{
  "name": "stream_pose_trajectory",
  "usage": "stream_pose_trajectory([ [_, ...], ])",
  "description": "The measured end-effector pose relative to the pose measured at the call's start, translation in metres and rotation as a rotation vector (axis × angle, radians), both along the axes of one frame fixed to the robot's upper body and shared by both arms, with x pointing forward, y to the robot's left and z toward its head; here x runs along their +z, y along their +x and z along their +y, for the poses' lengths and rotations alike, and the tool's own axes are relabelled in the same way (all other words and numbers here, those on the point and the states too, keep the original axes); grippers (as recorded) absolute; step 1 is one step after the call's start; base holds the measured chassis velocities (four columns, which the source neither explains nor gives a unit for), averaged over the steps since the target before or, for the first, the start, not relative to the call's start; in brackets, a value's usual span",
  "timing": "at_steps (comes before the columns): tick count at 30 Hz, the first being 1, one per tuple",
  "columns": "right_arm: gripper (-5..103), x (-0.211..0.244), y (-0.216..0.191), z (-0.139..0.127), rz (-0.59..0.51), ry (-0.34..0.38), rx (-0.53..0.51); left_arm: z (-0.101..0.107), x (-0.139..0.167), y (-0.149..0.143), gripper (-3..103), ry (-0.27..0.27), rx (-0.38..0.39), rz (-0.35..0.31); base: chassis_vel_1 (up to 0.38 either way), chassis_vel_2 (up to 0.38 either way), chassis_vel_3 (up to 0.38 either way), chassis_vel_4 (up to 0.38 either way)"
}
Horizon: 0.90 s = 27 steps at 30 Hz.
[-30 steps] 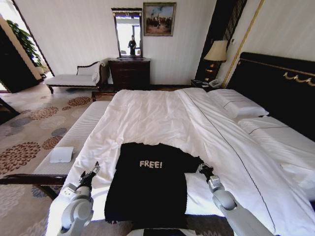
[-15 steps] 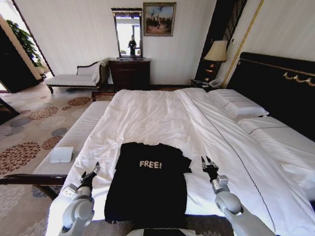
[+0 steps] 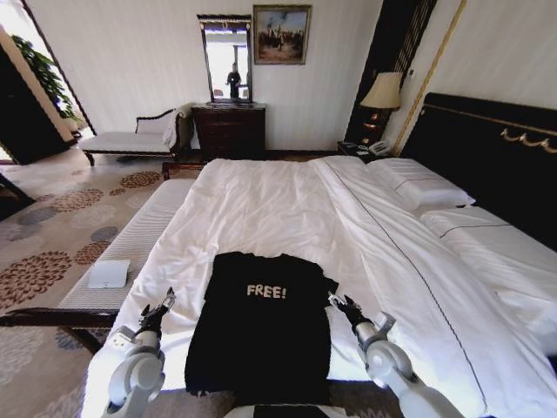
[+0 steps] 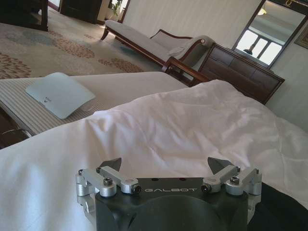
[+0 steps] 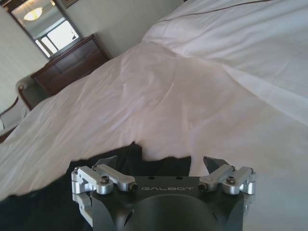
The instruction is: Fold the clothes on the bed.
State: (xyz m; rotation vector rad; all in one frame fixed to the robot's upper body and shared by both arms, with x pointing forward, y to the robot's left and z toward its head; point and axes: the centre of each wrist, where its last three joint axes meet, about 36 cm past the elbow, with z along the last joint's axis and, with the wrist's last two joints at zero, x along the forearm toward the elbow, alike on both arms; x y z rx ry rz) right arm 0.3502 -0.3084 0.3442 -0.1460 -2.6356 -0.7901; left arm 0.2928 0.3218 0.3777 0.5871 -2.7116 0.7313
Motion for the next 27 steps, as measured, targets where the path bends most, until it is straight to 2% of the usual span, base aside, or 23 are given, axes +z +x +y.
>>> stream_pose_trajectory([
  [5,100,-0.002,0.010,-0.020,0.027,0.046,-0.051,0.000,-0.001,0.003,100,-0.002,0.000,-0.002,0.000,0.000,0.000,0.000],
  [7,100,-0.006,0.012,-0.031,0.045,0.089,-0.045,-0.003,-0.001,0.005,100,-0.007,-0.003,-0.003,0.000,0.000,0.000,0.000],
  [12,100,-0.016,0.015,-0.045,0.044,0.138,-0.003,-0.008,-0.003,0.008,100,-0.013,-0.011,0.000,0.000,0.000,0.000,0.000],
  [17,100,-0.031,0.017,-0.051,0.008,0.165,0.062,-0.009,-0.003,0.010,100,-0.008,-0.013,0.004,0.000,0.000,0.000,0.000],
  [22,100,-0.040,0.025,-0.051,-0.008,0.174,0.071,-0.008,-0.003,0.009,100,-0.001,-0.010,0.008,0.000,0.000,0.000,0.000],
  [23,103,-0.043,0.029,-0.050,-0.014,0.177,0.073,-0.007,-0.003,0.009,100,0.003,-0.008,0.010,0.000,0.000,0.000,0.000],
  [27,100,-0.048,0.034,-0.049,-0.021,0.183,0.077,-0.006,-0.002,0.008,100,0.010,-0.004,0.013,0.000,0.000,0.000,0.000],
])
